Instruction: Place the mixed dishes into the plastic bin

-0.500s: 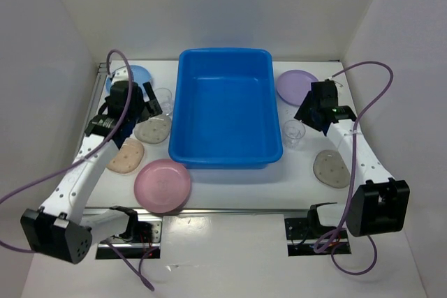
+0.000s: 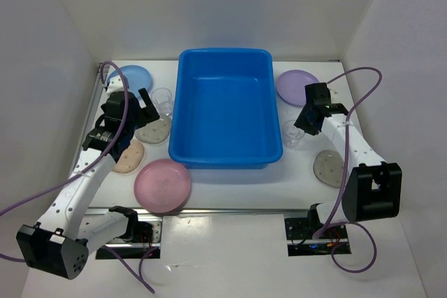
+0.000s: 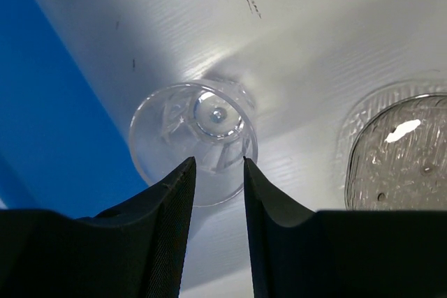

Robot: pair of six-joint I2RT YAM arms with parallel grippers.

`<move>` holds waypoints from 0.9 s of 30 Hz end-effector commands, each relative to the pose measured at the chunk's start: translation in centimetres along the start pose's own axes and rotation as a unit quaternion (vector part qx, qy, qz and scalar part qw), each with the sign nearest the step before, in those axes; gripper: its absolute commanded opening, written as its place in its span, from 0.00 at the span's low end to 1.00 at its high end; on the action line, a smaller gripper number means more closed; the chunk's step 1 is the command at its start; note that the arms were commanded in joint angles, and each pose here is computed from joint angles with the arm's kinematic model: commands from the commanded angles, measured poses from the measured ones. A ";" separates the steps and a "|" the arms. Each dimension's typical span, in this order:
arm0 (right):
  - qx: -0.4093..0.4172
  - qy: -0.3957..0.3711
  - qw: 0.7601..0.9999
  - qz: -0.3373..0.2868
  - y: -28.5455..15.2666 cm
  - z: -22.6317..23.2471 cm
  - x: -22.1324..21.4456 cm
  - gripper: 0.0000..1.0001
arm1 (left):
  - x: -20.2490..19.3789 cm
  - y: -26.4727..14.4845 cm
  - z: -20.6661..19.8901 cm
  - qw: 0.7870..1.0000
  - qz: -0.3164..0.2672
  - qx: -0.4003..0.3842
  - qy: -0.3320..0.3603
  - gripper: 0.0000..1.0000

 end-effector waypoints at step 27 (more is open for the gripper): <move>-0.092 0.003 0.993 0.080 3.1 -3.3 -4.0 0.01 | 1.1 0.8 -1.2 0.999 -0.026 -0.025 -0.017 0.99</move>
Point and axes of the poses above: each gripper's point midway between its finger pads, its own y axis out along the fingers, its own z axis along the line the jaws close on, x = y × z, the point moved 2 cm from there along -y, back along the fingers, and after that the axes turned 13 degrees about y, right-handed, at the moved point
